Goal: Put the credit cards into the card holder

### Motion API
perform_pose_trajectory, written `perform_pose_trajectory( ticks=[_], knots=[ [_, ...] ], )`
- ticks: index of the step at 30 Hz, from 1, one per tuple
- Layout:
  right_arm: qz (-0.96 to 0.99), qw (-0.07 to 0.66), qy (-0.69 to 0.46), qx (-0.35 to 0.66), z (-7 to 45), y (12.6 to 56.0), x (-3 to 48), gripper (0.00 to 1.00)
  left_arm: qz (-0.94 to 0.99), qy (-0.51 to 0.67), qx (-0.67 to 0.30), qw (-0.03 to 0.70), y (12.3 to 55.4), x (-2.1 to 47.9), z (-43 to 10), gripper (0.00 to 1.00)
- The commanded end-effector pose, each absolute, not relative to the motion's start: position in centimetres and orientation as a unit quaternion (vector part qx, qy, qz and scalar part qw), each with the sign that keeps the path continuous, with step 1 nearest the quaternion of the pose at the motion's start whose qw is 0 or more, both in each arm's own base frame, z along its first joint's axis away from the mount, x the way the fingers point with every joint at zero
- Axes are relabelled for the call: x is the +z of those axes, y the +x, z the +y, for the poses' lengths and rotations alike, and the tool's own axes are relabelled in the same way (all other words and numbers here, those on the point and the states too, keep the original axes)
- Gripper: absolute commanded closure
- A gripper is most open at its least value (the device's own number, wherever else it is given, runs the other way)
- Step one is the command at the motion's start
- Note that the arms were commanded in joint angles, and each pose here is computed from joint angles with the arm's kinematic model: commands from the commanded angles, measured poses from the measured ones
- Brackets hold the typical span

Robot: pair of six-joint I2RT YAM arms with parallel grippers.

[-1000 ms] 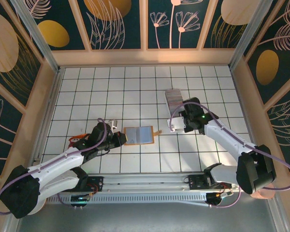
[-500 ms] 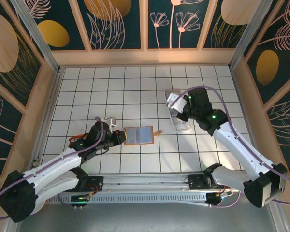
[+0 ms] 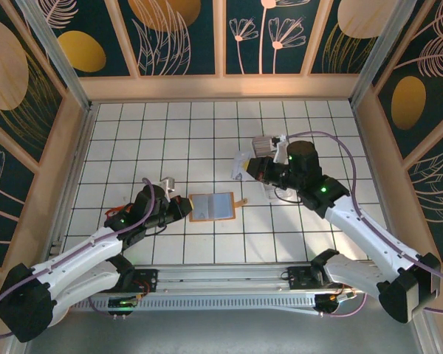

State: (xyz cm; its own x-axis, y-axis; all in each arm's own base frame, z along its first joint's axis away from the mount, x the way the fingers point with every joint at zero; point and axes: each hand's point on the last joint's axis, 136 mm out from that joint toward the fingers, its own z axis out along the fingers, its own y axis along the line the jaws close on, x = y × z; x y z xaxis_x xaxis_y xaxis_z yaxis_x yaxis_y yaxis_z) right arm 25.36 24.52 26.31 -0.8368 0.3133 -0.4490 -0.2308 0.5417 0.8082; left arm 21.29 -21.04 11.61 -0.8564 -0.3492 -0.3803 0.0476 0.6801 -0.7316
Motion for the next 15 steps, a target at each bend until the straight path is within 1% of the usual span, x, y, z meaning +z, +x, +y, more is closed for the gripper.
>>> perform_pose_trajectory(
  ticks=[1,7,11,15],
  knots=[
    [0.824,0.265,0.074,0.495,24.9,25.7,27.4,1.0,0.876,-0.087,-0.402,0.252,21.3,12.8,-21.4,1.0],
    [0.843,0.265,0.06,0.464,25.9,25.8,25.4,1.0,0.883,-0.086,-0.388,0.25,21.3,12.3,-21.2,1.0],
    [0.872,0.256,0.025,0.416,28.3,24.8,22.1,1.0,0.91,-0.075,-0.322,0.249,21.6,10.7,-19.9,1.0],
    [0.882,0.226,0.0,0.413,31.5,23.6,18.4,1.0,0.918,-0.066,-0.309,0.241,21.9,9.7,-20.2,1.0]
  ],
)
